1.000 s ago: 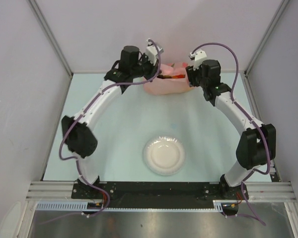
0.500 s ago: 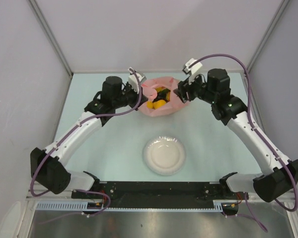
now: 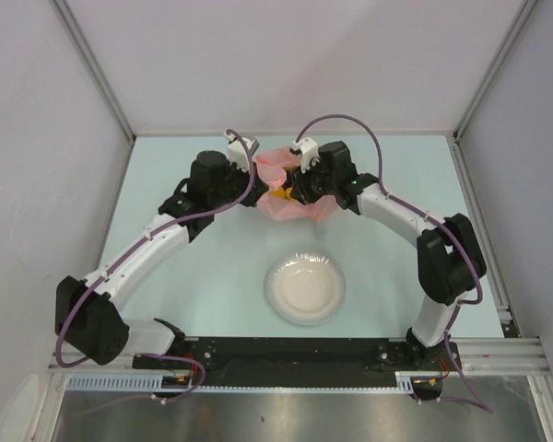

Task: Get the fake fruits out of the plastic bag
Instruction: Adjust the plastic bag at the center of the board, then take out the fake fruit from the plastic bag.

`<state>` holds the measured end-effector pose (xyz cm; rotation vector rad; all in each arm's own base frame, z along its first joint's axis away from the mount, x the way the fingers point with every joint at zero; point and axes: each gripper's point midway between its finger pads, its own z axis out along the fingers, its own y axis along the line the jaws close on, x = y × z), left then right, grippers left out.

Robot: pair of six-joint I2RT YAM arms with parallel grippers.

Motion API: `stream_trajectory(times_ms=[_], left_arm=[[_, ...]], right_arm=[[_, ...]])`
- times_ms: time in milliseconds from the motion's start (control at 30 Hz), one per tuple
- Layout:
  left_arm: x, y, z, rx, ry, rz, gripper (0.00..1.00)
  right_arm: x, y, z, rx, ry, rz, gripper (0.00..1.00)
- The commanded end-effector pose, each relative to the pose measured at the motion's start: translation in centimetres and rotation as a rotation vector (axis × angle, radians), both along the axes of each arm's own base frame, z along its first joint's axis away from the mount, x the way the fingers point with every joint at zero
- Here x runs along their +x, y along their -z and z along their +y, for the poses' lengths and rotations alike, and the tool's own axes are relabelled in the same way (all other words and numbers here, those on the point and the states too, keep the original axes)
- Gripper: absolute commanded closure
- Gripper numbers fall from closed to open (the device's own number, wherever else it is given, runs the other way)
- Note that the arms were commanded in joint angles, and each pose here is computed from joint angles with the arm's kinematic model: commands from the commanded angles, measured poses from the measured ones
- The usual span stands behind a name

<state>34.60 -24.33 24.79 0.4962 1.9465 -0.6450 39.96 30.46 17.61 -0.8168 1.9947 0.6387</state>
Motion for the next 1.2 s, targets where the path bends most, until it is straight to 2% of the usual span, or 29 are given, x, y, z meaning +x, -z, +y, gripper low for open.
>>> stream_trajectory(times_ms=[0,67,133,233,333,400,467,533,633,767,900,1000,1067,1100,1133,1167], left_arm=[[0.0,-1.9,0.8,-0.047,-0.061,-0.050,1.00],[-0.3,-2.0,1.2,-0.049,-0.066,-0.055,1.00],[-0.4,-1.5,1.3,-0.047,-0.068,-0.051,1.00],[-0.9,-1.0,1.2,-0.055,-0.042,-0.062,1.00],[-1.5,-0.2,0.2,-0.086,-0.011,-0.054,1.00],[-1.9,0.4,-0.3,-0.087,0.010,-0.049,1.00],[-1.8,0.3,-0.5,-0.085,0.030,-0.084,1.00],[-1.8,0.5,-0.6,-0.072,0.040,-0.091,1.00],[-1.6,0.9,-0.5,-0.058,0.032,-0.088,1.00],[-1.5,1.2,-0.7,-0.066,0.031,-0.075,1.00],[-1.0,0.7,-0.7,-0.065,0.017,-0.085,1.00],[-0.7,0.4,-0.7,-0.071,-0.001,-0.080,1.00],[-0.7,0.4,-0.7,-0.080,-0.003,-0.071,1.00],[-0.7,0.6,-0.7,-0.079,-0.004,-0.065,1.00],[-0.8,0.7,-0.8,-0.080,-0.004,-0.060,1.00],[-0.8,0.8,-0.8,-0.080,-0.002,-0.055,1.00]], right_arm=[[2.3,-0.5,0.9,-0.007,0.066,-0.069,0.70],[3.4,2.1,-1.9,-0.089,0.164,-0.025,0.72],[5.1,4.0,-6.9,-0.149,0.305,0.000,0.71],[6.4,4.6,-12.9,-0.230,0.417,-0.021,0.72],[5.2,6.4,-16.7,-0.329,0.420,0.005,0.72],[3.6,7.8,-17.6,-0.374,0.390,0.040,0.72],[2.2,8.3,-16.8,-0.362,0.338,0.077,0.71],[1.4,6.5,-15.0,-0.299,0.293,0.056,0.70],[0.4,1.6,-11.2,-0.222,0.223,-0.071,0.69],[-1.3,-1.9,-7.2,-0.169,0.124,-0.172,0.67],[-2.1,-1.7,-4.7,-0.154,0.059,-0.179,0.66],[-0.9,-0.2,-4.2,-0.159,0.082,-0.147,0.66],[0.3,0.8,-3.5,-0.149,0.096,-0.117,0.59],[0.7,1.2,-3.2,-0.141,0.108,-0.099,0.52],[1.4,1.4,-3.2,-0.133,0.135,-0.087,0.34],[2.4,1.8,-2.6,-0.099,0.171,-0.047,0.27]])
